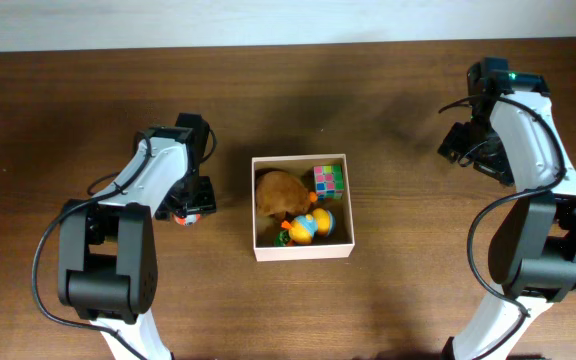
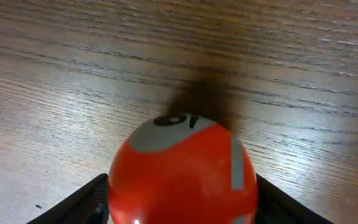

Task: Pack container
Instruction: 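Lower the left gripper and close it around the red ball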

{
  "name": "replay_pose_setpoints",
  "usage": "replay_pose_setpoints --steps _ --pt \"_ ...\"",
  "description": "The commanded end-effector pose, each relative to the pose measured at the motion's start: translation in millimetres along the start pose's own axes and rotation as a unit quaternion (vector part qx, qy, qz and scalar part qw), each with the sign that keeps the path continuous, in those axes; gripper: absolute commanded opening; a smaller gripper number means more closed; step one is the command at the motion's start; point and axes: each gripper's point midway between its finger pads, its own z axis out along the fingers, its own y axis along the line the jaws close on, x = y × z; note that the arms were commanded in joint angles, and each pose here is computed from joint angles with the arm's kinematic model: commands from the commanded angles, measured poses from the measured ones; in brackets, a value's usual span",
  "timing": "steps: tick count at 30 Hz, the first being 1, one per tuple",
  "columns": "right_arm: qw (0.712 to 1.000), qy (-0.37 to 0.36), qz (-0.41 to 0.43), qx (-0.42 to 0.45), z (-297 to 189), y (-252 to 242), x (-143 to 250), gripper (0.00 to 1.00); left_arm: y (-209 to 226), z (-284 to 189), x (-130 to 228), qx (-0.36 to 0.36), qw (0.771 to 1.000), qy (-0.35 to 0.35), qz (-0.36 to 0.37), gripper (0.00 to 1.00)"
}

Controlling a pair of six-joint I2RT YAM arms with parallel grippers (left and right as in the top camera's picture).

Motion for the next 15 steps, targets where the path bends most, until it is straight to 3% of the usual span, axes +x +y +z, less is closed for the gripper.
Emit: replay_pose_setpoints --steps 1,4,8,15 --pt "1.000 -0.002 0.008 0.001 -1.2 -2.2 -1.2 0.99 1.2 8.1 4.6 0.001 1.000 0.010 -0.005 0.69" --pt "1.000 -0.002 0.008 0.001 -1.2 -2.2 -1.2 0.99 0.1 8.1 1.4 0.003 1.000 0.004 -0.006 0.65" --pt "1.000 -0.002 0.008 0.001 -1.2 -2.2 -1.2 0.99 -1.1 8.1 -2.0 0.005 1.000 -0.003 -0.007 0.48" --pt "1.000 -0.002 0.008 0.001 -1.2 -2.2 -1.2 0.99 -2.5 7.4 -4.8 0.009 1.000 -0.008 -0.008 0.41"
